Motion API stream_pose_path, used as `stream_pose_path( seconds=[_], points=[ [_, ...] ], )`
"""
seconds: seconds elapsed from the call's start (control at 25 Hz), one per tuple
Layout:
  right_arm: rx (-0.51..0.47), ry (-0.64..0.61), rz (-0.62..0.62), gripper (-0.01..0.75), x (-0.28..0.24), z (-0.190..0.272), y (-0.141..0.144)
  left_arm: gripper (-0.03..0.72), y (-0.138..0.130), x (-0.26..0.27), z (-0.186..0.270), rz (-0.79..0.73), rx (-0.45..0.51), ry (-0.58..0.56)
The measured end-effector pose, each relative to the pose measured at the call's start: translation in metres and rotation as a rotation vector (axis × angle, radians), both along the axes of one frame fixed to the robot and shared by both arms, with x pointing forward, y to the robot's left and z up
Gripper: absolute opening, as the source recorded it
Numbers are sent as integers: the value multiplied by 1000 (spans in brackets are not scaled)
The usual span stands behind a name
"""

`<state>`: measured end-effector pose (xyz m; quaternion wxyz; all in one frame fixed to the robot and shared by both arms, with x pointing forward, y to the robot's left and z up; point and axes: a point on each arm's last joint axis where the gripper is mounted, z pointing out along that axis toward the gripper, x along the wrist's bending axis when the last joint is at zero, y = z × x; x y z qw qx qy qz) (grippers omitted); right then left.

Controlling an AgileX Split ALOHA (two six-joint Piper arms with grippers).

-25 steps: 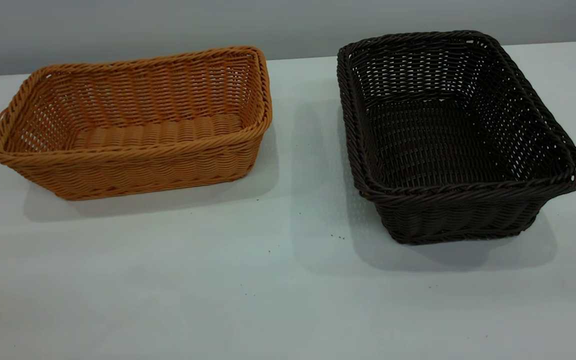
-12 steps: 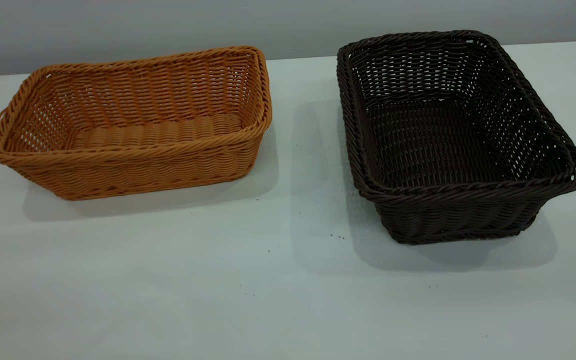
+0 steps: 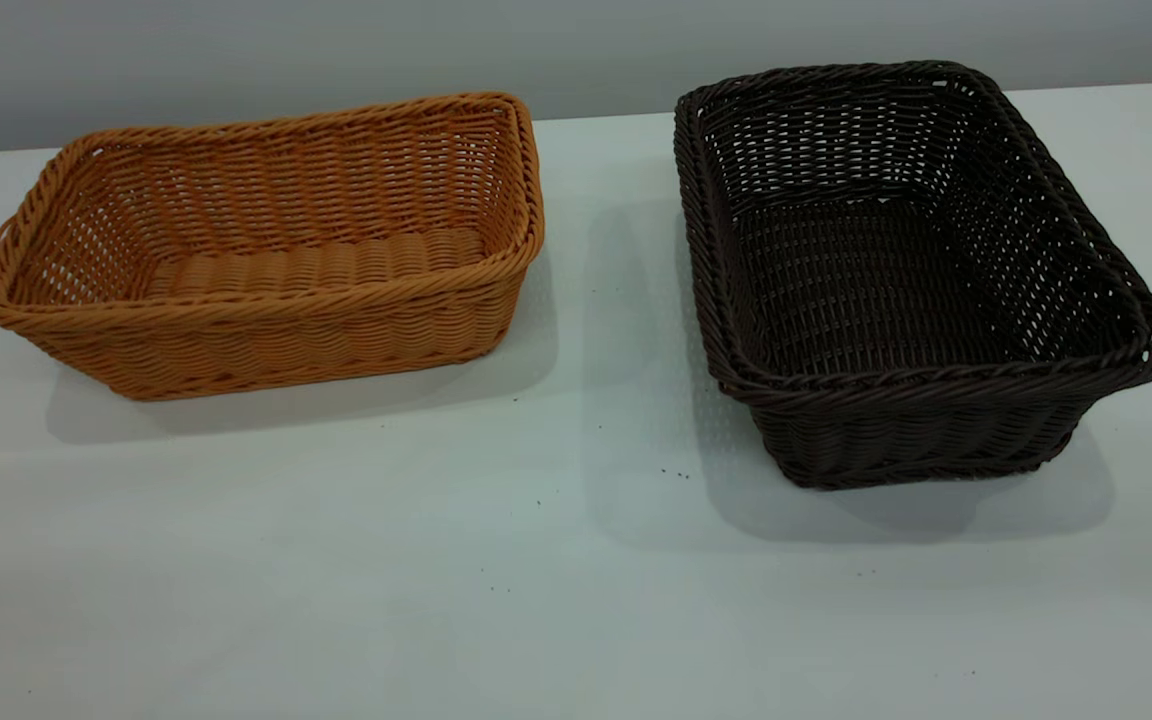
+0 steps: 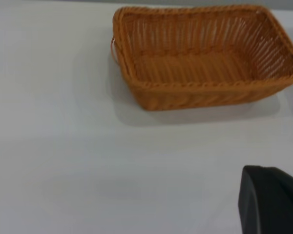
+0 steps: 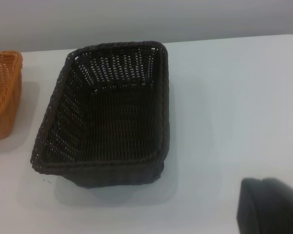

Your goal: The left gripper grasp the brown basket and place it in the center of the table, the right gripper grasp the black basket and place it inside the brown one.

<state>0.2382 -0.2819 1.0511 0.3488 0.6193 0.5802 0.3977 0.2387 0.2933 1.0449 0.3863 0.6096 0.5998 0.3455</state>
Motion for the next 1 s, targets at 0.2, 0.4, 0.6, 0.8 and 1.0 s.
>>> stream_pose_path(
  seconds=[0.2, 0.4, 0.6, 0.8, 1.0],
  points=[
    [27, -17, 18, 4, -1, 3, 3, -1, -6, 1, 3, -52, -55, -26],
    [123, 35, 72, 18, 11, 11, 9, -1, -16, -3, 18, -181, -20, -131],
    [214, 92, 164, 97, 33, 22, 15, 94, -19, 10, 33, -254, 67, -200],
    [416, 195, 232, 239, 61, 25, 23, 331, -14, 41, 40, -269, 206, -193],
    [530, 235, 279, 358, 94, 25, 25, 493, -8, 82, 40, -268, 291, -154]
  ],
)
